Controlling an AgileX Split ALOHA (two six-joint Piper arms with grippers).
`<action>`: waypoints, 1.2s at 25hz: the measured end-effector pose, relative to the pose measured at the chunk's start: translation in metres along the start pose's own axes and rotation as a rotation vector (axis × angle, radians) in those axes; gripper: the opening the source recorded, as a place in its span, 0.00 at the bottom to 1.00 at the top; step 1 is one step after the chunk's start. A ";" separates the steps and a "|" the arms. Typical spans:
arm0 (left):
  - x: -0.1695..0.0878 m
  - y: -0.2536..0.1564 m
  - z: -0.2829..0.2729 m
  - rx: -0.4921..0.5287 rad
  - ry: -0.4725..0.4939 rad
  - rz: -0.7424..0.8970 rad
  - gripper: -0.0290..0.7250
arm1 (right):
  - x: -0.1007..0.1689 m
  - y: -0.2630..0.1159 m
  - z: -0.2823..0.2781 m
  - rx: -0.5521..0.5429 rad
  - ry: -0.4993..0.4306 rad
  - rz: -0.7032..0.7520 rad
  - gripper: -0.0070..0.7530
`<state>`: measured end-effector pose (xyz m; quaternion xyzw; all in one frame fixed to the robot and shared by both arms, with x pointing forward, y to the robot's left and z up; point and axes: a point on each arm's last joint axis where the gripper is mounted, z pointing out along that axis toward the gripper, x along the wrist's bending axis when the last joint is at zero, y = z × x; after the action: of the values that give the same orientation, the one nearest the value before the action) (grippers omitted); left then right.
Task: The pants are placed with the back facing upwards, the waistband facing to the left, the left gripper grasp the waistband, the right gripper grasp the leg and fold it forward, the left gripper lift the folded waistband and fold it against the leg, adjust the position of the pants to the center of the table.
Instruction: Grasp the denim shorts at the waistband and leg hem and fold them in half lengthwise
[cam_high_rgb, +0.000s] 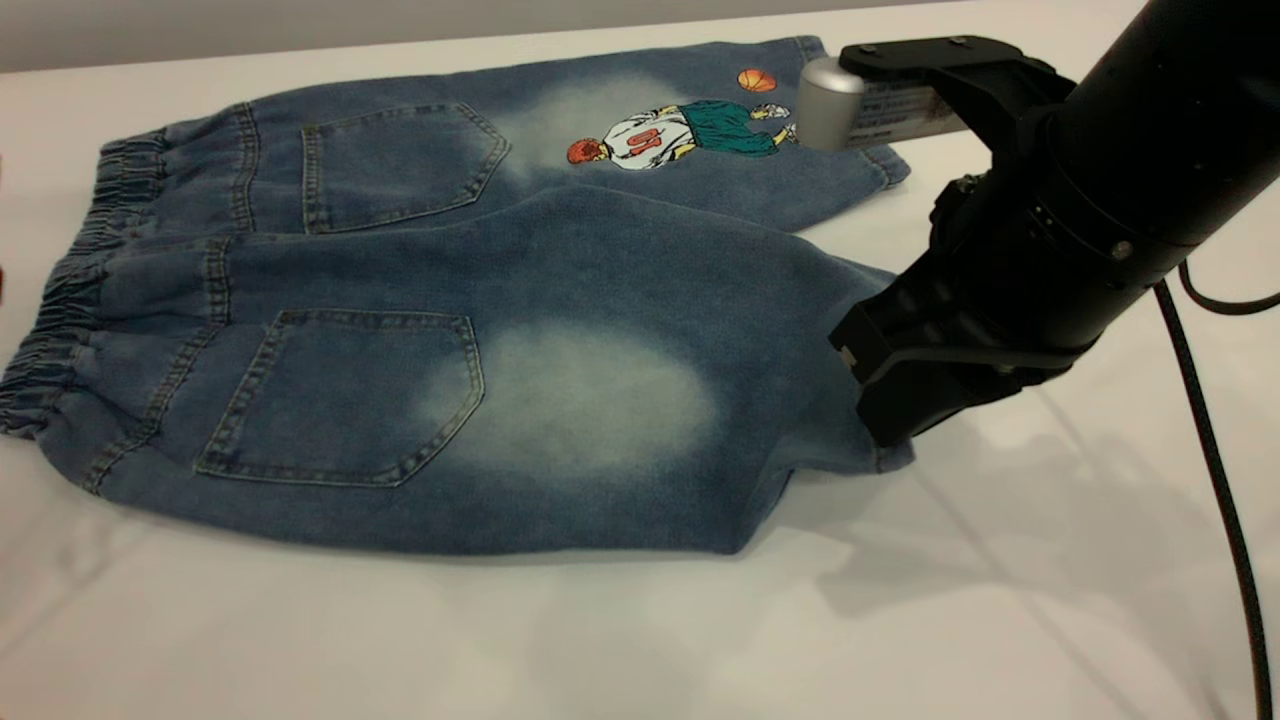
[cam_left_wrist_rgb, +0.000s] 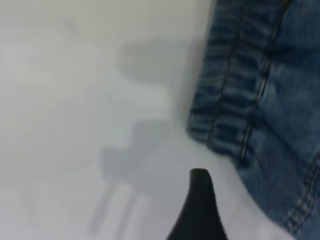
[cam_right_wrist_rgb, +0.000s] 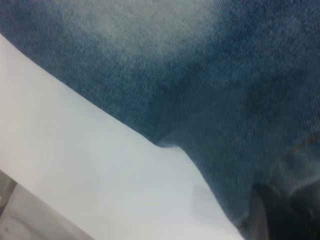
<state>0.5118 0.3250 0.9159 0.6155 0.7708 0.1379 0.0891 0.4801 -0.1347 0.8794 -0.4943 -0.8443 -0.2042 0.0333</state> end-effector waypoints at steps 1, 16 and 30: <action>0.000 -0.001 0.004 0.011 0.000 0.000 0.74 | 0.000 0.000 0.000 0.001 0.001 -0.001 0.02; 0.001 0.014 0.058 0.137 0.032 -0.001 0.74 | 0.001 -0.001 0.000 0.009 0.006 -0.006 0.02; 0.009 0.011 0.064 0.162 0.047 -0.013 0.74 | 0.001 -0.001 0.000 0.009 0.006 -0.006 0.02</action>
<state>0.5399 0.3431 0.8588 0.6121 0.7855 0.0889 0.0221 0.4791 -0.1346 0.8793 -0.4912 -0.8465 -0.2018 0.0376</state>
